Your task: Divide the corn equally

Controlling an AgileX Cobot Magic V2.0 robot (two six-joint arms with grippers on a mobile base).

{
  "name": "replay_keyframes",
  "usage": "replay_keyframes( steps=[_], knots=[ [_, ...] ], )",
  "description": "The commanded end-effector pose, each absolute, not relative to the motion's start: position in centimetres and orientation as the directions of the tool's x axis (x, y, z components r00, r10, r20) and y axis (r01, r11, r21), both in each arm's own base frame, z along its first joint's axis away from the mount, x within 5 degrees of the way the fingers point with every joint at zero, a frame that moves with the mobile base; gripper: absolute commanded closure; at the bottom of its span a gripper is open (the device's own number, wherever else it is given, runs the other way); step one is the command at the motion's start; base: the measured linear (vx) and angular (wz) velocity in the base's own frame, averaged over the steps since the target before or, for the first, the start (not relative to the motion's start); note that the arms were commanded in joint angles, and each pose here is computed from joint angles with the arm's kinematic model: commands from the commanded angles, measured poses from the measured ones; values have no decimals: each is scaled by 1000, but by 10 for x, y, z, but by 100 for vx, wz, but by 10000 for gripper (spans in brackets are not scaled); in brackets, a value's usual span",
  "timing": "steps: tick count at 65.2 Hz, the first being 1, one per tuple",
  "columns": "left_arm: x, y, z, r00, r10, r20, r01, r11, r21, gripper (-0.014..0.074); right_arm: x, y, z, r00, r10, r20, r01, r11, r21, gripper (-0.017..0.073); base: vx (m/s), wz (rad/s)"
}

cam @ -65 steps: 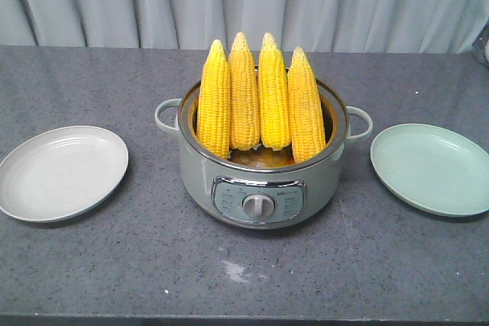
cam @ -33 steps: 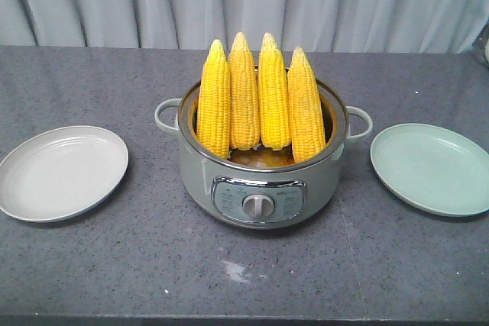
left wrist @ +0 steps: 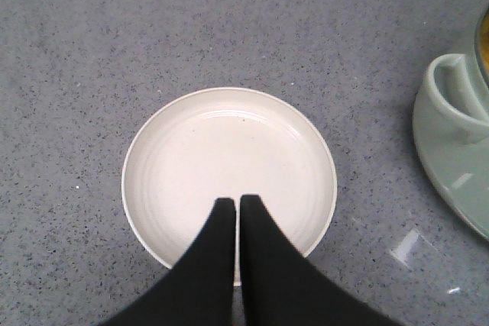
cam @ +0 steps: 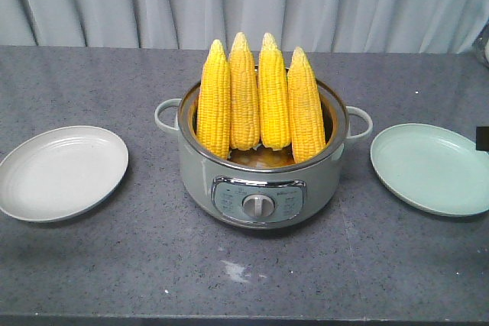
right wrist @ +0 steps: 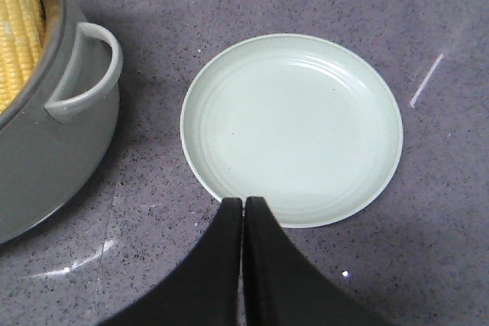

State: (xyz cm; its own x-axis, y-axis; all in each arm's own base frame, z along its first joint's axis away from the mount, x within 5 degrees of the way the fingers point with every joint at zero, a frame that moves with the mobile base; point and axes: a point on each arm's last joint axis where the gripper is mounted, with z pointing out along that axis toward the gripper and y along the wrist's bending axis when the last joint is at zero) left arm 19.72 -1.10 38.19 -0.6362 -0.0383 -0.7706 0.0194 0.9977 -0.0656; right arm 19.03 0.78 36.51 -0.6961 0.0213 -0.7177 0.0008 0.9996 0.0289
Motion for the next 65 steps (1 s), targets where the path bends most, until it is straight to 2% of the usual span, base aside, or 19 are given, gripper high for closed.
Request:
replay_keyframes(
  steps=[1,20,26,32,41,51,59,65],
  knots=[
    [202,-11,395,-574,-59,-817,18,996,-84,600,197,7,376,-647,17,-762,-3,1000,25,570,0,0],
    [202,-11,394,-579,-58,-814,17,996,-84,597,199,7,374,-661,17,-750,-3,1000,25,545,0,0],
    [202,-11,394,-579,-58,-814,17,996,-84,584,199,7,373,-667,17,-745,-3,1000,25,489,0,0],
    [202,-11,394,-579,-58,-813,17,996,-84,543,198,7,373,-673,16,-740,-3,1000,25,393,0,0],
    [202,-11,394,-582,-58,-811,17,996,-84,395,198,7,372,-679,16,-734,-2,1000,24,210,0,0],
    [202,-11,394,-582,-57,-811,17,996,-83,127,198,7,372,-680,16,-733,-2,1000,24,29,0,0],
    [202,-11,394,-579,-59,-813,17,996,-84,-61,197,8,372,-683,25,-730,-1,999,35,-29,0,0],
    [202,-11,394,-580,-58,-812,17,996,-84,-136,197,10,372,-684,41,-729,-5,998,61,-28,0,0]
  ],
)
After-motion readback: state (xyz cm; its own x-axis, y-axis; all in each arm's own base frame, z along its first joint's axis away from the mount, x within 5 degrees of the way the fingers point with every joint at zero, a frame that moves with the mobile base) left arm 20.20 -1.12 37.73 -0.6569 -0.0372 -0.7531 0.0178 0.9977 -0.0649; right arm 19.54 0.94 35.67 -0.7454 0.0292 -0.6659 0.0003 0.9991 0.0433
